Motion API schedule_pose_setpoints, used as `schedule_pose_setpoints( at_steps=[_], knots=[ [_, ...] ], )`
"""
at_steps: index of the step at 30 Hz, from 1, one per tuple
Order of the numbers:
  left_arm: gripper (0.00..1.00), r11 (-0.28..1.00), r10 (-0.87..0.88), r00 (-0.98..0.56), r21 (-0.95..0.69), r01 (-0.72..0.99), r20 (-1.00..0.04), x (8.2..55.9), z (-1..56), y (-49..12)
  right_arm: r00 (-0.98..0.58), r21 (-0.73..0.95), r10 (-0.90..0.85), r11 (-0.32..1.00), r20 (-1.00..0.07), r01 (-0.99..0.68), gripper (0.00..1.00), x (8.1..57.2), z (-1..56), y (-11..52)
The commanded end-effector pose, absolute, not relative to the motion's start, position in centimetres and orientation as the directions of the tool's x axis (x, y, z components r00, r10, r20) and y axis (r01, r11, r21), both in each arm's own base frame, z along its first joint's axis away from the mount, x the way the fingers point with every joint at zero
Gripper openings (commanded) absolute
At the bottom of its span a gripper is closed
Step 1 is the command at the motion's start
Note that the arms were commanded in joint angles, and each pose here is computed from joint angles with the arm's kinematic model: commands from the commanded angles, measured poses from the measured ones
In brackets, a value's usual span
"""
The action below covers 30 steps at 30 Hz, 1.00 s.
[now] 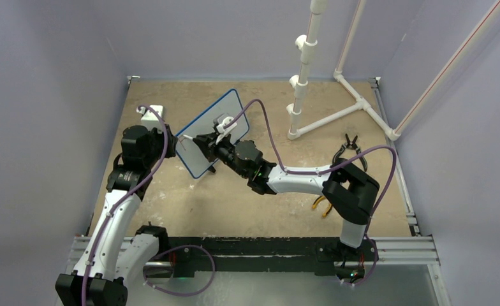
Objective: Write a sentence on the whiteboard
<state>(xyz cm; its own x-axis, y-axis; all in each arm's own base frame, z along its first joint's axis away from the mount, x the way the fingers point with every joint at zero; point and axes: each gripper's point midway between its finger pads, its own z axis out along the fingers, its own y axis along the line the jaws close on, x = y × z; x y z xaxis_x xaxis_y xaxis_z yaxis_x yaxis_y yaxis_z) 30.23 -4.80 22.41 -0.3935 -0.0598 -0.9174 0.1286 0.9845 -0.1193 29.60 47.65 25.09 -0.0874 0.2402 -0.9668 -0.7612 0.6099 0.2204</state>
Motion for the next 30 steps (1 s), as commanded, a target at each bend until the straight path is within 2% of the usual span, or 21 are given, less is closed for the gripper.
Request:
schedule_pose_setpoints(
  at_steps=[1,11,16,21,26,30],
  knots=[
    [0.11,0.984,-0.069,-0.361,-0.124,0.130,-0.930,30.3,23.2,-4.8,-0.054,0.229,0.275,0.659,-0.960,-0.716,0.00,30.7,26.5,46.5],
    [0.13,0.984,-0.069,-0.362,-0.124,0.131,-0.930,30.3,23.2,-4.8,-0.026,0.218,0.301,0.624,-0.953,-0.751,0.00,29.8,28.1,46.2],
    [0.34,0.980,-0.070,-0.341,-0.128,0.151,-0.938,30.4,24.2,-5.1,0.002,0.211,0.339,0.589,-0.941,-0.780,0.00,28.2,30.7,44.7],
    [0.49,0.976,-0.076,-0.301,-0.133,0.174,-0.951,30.6,26.1,-5.4,-0.029,0.227,0.325,0.589,-0.945,-0.776,0.00,26.8,30.7,42.4],
    [0.55,0.942,-0.080,-0.279,-0.164,0.294,-0.957,32.2,28.4,-7.8,-0.033,0.227,0.304,0.633,-0.952,-0.740,0.00,26.3,31.0,39.7],
    [0.56,0.888,-0.071,-0.314,-0.204,0.412,-0.947,34.3,29.0,-10.3,-0.024,0.233,0.308,0.663,-0.951,-0.711,0.00,25.9,31.4,37.3]
  ],
)
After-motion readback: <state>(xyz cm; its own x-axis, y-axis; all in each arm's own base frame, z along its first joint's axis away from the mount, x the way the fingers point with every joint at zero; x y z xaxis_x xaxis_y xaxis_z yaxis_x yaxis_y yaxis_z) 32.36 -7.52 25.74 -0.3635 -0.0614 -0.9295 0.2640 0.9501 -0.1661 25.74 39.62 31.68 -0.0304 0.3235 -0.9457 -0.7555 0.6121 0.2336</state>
